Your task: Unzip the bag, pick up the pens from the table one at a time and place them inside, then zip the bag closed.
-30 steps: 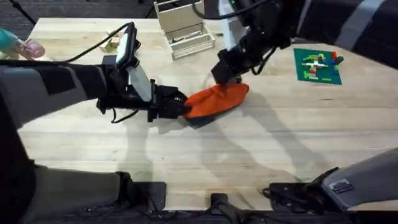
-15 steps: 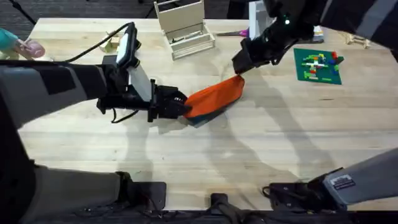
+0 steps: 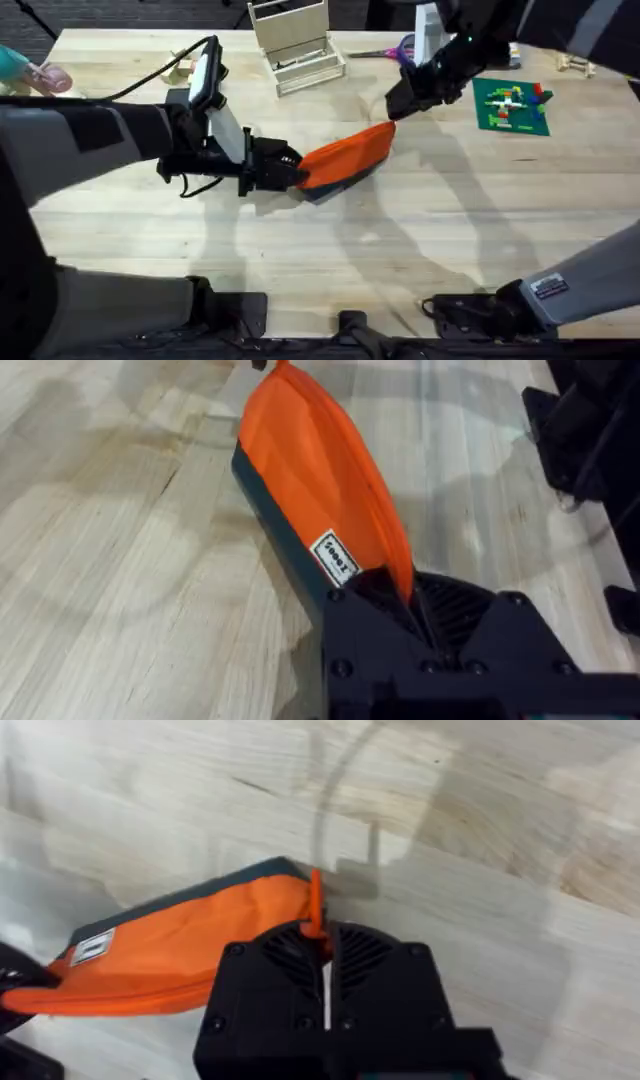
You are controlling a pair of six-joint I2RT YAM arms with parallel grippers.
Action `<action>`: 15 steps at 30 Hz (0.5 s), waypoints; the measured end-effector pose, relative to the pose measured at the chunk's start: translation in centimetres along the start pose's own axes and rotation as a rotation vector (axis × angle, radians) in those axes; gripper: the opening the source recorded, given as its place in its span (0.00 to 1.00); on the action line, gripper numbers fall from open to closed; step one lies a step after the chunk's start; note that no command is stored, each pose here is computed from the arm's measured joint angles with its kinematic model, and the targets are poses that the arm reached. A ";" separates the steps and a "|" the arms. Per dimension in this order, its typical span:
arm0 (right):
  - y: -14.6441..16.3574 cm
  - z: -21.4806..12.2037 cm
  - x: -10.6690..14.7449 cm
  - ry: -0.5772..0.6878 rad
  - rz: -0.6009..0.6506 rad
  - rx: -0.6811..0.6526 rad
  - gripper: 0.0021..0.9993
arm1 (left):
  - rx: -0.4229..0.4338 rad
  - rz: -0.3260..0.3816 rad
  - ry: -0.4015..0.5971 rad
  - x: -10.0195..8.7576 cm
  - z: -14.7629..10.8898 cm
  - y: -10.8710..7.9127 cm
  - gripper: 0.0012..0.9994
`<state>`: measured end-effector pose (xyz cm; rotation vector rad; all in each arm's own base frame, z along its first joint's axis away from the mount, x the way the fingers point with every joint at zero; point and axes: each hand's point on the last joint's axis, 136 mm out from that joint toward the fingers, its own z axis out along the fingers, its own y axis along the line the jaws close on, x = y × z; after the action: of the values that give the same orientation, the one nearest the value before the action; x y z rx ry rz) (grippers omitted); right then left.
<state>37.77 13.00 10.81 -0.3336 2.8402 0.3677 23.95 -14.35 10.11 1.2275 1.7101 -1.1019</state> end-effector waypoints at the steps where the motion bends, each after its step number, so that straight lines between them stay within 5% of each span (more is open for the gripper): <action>1: -0.3 0.3 0.1 0.000 0.007 0.002 0.03 | 0.000 0.000 0.001 0.0 0.0 0.0 0.04; 11: -2.7 2.5 0.7 -0.029 0.076 -0.007 0.03 | 0.003 0.002 0.001 0.0 0.1 -0.1 0.04; 15: -9.2 3.0 1.7 -0.054 0.175 0.171 0.03 | -0.011 -0.020 0.036 0.8 -0.1 0.0 0.04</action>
<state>39.20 4.83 5.48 -0.0409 2.8300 0.1622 23.76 -13.95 9.41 1.2329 1.7568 -1.0869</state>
